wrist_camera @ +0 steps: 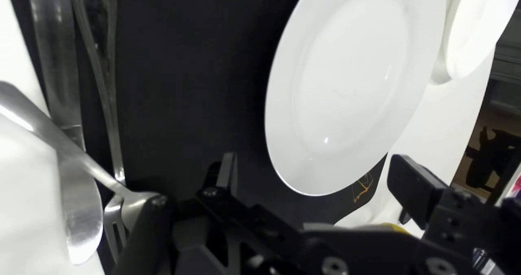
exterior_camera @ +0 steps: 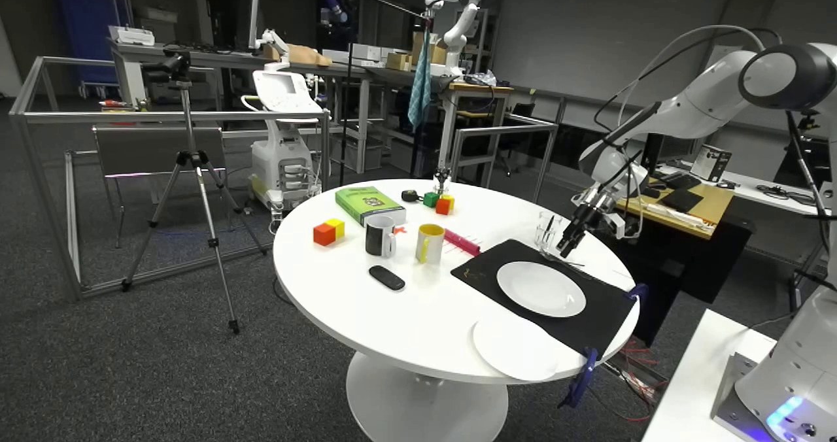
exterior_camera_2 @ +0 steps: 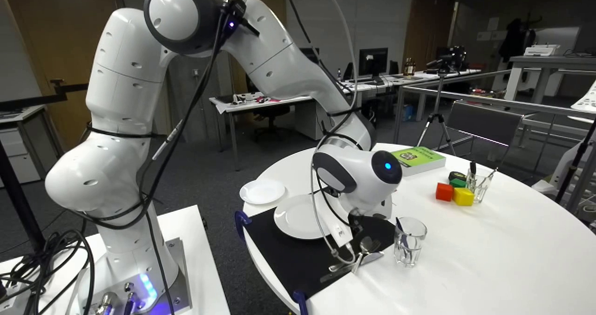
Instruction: Put the white ceramic plate on the black mat
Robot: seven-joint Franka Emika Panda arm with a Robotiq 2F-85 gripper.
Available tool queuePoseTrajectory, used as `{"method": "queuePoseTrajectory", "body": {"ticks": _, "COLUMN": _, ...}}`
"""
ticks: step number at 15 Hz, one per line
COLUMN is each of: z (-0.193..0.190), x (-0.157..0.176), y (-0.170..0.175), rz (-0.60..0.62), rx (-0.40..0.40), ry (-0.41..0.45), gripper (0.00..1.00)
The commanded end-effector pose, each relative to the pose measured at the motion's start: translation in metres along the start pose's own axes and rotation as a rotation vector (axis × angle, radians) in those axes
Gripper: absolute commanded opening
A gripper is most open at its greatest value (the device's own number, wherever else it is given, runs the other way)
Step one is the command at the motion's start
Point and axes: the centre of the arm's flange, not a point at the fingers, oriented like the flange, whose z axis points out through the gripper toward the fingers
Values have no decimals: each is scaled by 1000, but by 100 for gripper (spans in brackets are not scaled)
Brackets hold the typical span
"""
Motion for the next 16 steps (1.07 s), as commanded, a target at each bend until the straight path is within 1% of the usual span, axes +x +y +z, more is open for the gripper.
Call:
{"method": "queuePoseTrajectory", "body": {"ticks": 1, "z": -31, "x": -11, "y": -40, "rz": -4, "rx": -73, "ry": 30, "gripper": 100}}
{"method": "queuePoseTrajectory", "body": {"ticks": 7, "z": -73, "x": -15, "y": -77, "rz": 24, "rx": -181, "ry": 94, "gripper": 100}}
{"method": "queuePoseTrajectory", "body": {"ticks": 11, "z": -95, "x": -15, "y": -104, "rz": 69, "rx": -219, "ry": 109, "gripper": 100}}
{"method": "queuePoseTrajectory", "body": {"ticks": 13, "z": -106, "x": -14, "y": -122, "rz": 106, "rx": -245, "ry": 112, "gripper": 100}}
{"method": "queuePoseTrajectory", "body": {"ticks": 16, "z": -120, "x": -10, "y": -152, "rz": 118, "rx": -283, "ry": 112, "gripper": 100}}
